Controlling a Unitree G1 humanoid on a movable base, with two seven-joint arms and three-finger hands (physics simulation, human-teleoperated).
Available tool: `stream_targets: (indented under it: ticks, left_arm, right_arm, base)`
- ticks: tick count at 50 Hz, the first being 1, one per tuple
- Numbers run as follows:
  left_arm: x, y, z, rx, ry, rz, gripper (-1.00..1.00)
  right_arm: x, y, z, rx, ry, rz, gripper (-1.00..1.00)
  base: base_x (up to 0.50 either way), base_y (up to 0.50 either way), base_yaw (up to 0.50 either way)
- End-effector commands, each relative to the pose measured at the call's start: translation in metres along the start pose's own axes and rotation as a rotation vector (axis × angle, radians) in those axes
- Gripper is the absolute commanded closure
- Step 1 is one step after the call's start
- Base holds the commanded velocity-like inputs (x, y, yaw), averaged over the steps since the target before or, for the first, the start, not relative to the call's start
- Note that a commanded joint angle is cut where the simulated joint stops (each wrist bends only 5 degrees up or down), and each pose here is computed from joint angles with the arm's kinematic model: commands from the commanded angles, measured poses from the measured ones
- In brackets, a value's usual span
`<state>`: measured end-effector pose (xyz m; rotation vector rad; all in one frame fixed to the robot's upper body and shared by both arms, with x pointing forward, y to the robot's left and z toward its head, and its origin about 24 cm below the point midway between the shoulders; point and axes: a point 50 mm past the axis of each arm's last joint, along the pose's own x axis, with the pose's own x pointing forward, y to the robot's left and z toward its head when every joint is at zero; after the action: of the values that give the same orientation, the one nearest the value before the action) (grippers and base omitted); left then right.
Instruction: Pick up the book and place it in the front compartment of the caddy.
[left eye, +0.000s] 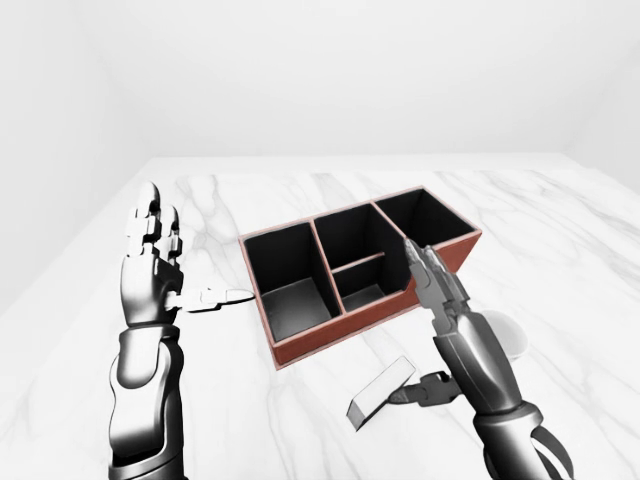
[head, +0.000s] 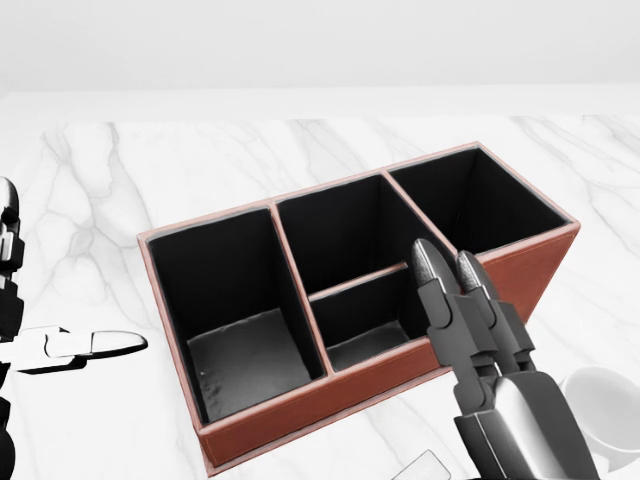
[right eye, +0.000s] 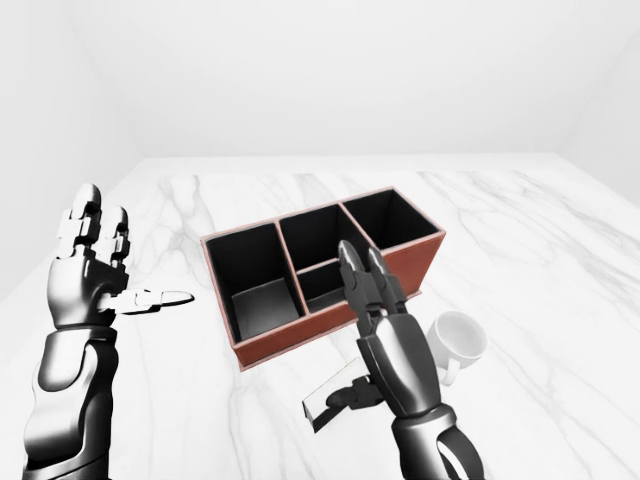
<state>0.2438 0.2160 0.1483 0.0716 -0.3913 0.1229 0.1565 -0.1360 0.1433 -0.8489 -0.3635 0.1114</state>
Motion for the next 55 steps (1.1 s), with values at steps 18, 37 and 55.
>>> stream_targets:
  ticks: [18,37,55]
  left_arm:
    - [0.0,-0.001,-0.001,0.001,0.003,-0.005,-1.0]
    - [0.0,-0.001,-0.001,0.001,0.004,-0.005,-1.0]
    - [0.0,0.0,0.0,0.002,0.001,-0.005,-1.0]
  right_arm:
    - [-0.004,0.022,-0.021,-0.038,0.09,0.07,-1.0]
    - [-0.006,0.031,-0.022,-0.073,0.096,0.117,-1.0]
    - [-0.005,0.045,-0.031,-0.09,0.119,0.156,-1.0]
  base:
    - [0.0,0.0,0.0]
    - [0.0,0.0,0.0]
    - [0.0,0.0,0.0]
